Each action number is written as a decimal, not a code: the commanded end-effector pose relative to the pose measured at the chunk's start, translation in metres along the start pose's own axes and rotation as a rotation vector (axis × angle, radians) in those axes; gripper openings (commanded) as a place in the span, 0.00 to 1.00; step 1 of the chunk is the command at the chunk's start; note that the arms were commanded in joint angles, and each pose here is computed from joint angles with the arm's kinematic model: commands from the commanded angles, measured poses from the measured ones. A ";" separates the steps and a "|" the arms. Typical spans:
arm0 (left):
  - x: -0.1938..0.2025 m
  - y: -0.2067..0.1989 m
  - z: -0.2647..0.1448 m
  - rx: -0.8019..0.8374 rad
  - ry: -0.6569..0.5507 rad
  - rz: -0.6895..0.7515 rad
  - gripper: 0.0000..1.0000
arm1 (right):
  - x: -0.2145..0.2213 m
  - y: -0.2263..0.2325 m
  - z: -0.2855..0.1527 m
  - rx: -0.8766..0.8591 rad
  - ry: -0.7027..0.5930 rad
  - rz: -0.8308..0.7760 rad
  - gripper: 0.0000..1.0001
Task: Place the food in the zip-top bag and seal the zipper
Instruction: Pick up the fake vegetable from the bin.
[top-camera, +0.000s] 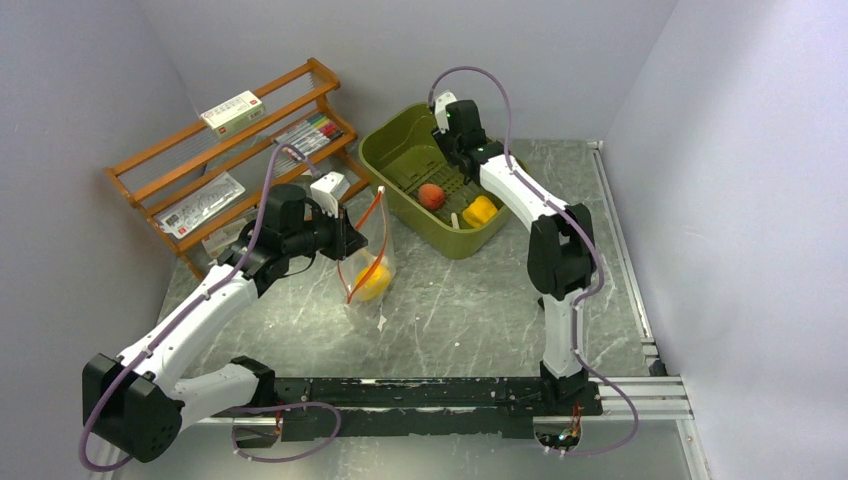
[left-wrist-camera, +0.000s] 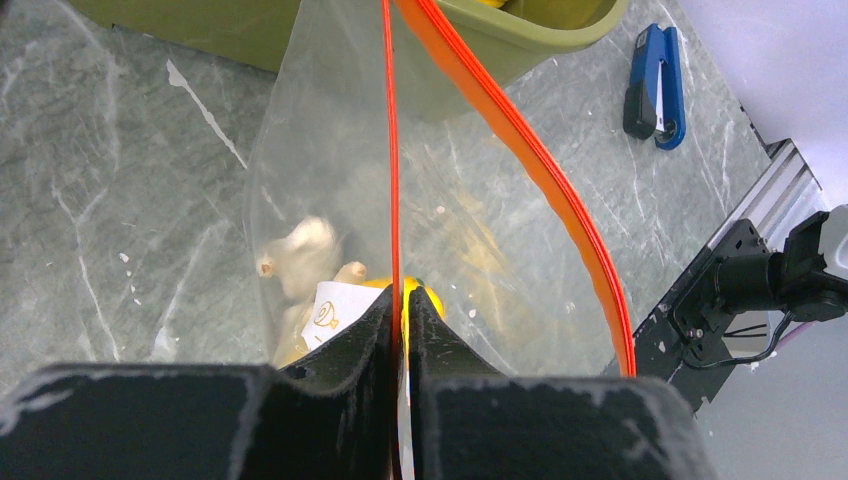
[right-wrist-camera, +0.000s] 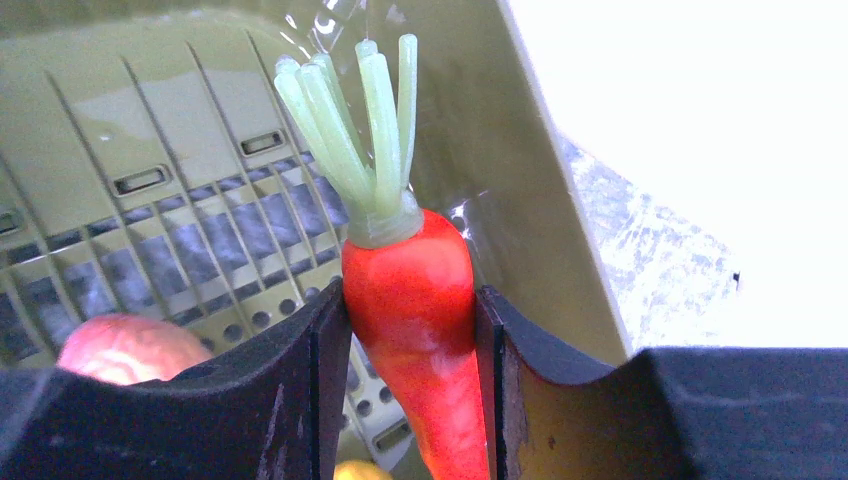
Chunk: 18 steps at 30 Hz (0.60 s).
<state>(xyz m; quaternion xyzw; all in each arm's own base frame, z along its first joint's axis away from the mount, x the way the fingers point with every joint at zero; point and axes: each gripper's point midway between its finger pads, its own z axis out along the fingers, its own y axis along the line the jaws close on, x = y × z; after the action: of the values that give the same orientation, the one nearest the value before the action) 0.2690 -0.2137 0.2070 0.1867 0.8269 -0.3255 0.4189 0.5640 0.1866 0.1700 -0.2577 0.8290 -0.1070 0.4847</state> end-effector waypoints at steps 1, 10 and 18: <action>-0.015 -0.004 -0.004 0.014 -0.049 0.020 0.07 | -0.023 0.000 -0.031 -0.047 -0.077 0.086 0.25; -0.016 0.002 -0.006 -0.018 -0.053 0.022 0.07 | -0.067 0.004 -0.102 -0.184 -0.215 0.291 0.22; -0.021 0.002 -0.006 -0.022 -0.063 0.015 0.07 | -0.110 0.027 -0.204 -0.354 -0.528 0.403 0.22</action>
<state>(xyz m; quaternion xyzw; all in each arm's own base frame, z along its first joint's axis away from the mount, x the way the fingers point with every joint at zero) 0.2720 -0.2101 0.2069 0.1806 0.8289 -0.3179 0.4233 0.4623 0.2258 0.2906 -0.1953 0.7831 0.1068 0.5807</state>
